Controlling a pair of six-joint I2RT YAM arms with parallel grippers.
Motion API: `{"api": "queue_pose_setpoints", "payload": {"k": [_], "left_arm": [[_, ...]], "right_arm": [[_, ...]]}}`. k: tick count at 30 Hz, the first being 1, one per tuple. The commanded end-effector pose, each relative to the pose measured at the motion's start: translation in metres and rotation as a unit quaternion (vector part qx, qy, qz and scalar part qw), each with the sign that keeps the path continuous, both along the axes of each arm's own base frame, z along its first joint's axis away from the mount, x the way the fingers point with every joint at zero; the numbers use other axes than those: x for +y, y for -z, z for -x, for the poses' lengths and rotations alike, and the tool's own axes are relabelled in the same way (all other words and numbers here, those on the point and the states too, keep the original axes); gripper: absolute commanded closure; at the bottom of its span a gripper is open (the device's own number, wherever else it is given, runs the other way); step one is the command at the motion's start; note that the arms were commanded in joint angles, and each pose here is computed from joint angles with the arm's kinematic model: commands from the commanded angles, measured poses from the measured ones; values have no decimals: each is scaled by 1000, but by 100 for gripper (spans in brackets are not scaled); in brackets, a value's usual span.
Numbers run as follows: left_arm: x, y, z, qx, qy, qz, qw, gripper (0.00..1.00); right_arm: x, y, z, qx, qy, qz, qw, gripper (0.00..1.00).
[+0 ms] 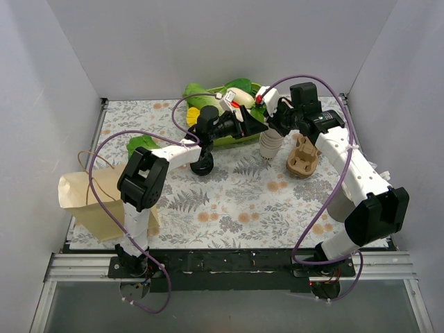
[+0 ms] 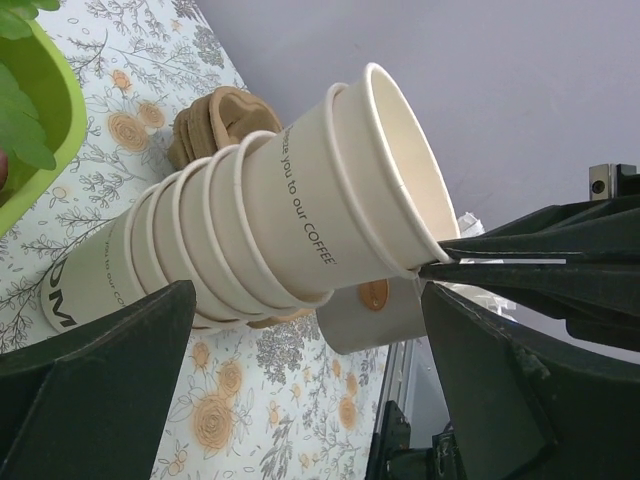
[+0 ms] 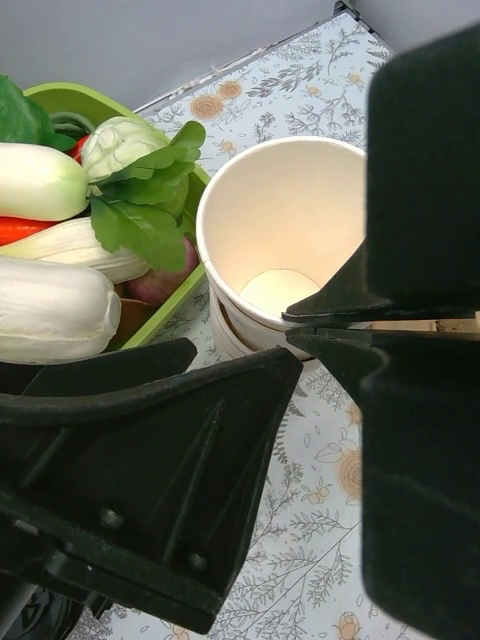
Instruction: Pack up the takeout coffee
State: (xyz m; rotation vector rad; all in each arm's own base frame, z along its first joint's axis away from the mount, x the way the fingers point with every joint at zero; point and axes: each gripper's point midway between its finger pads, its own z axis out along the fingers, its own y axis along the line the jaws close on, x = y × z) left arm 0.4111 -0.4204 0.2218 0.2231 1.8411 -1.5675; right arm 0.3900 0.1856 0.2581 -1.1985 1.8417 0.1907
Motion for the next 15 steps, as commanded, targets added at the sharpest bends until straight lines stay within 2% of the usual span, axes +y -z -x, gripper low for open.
{"api": "queue_pose_setpoints", "payload": {"k": [1, 15], "left_arm": [[4, -18, -10, 4, -25, 15, 1000, 2], [4, 5, -34, 31, -73, -9, 997, 2]], "right_arm": [[1, -12, 6, -12, -8, -8, 1000, 99], [5, -12, 11, -2, -21, -15, 1000, 99]]}}
